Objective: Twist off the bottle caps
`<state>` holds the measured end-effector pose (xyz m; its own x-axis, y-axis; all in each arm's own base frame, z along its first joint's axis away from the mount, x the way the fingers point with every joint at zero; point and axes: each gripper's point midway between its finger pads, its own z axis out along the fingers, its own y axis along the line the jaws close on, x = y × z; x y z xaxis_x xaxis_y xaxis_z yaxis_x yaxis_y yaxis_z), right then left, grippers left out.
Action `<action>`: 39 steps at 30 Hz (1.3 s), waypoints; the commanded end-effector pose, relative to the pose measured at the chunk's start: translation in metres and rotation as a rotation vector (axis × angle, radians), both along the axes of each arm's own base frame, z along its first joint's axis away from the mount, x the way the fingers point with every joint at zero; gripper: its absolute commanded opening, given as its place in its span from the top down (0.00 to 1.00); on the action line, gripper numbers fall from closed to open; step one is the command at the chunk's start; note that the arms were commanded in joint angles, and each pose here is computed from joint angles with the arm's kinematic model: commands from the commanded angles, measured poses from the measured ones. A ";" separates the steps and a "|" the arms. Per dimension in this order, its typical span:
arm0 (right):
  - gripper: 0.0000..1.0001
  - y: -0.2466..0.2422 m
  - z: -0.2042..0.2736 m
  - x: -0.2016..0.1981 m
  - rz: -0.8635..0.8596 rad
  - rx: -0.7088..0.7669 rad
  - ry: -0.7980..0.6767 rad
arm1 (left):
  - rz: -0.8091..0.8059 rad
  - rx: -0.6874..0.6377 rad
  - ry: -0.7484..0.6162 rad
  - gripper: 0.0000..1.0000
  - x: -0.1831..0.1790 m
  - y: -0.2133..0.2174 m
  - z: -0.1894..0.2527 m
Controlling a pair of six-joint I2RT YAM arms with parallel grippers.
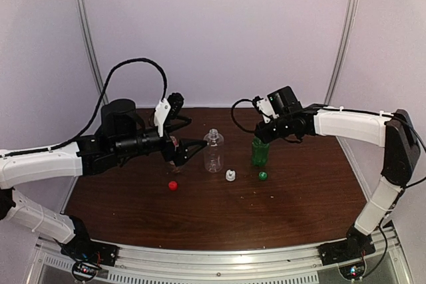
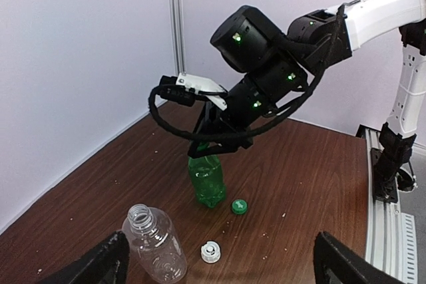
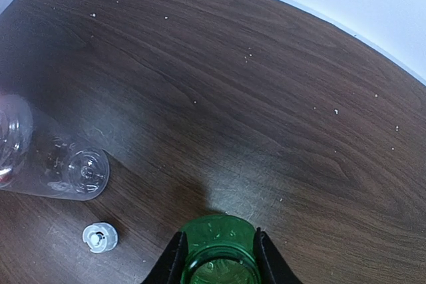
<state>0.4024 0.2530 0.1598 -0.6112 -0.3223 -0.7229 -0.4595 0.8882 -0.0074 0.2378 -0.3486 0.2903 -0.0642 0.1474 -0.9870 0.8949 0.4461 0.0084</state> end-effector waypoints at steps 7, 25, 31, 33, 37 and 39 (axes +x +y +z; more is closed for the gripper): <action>0.86 -0.004 -0.001 0.009 -0.016 0.008 -0.032 | 0.039 -0.001 -0.045 0.02 0.004 0.010 0.009; 0.62 -0.010 -0.004 0.002 -0.017 0.031 -0.029 | 0.063 0.009 -0.051 0.02 0.005 0.015 0.008; 0.48 -0.012 0.012 0.000 -0.016 0.049 -0.053 | 0.118 0.025 -0.050 0.02 0.011 0.023 0.007; 0.42 -0.013 0.018 -0.002 -0.016 0.056 -0.061 | 0.149 0.028 -0.051 0.02 0.014 0.027 0.009; 0.28 -0.015 0.038 -0.006 -0.013 0.081 -0.092 | 0.207 0.036 -0.049 0.02 0.021 0.039 0.009; 0.21 -0.017 0.050 -0.009 -0.012 0.097 -0.112 | 0.250 0.041 -0.052 0.02 0.026 0.046 0.010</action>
<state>0.3997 0.2433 0.1805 -0.5646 -0.2726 -0.7790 -0.4538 0.8909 0.0172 0.2509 -0.3213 0.2934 -0.0621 0.1781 -0.9821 0.8194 0.5709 0.0517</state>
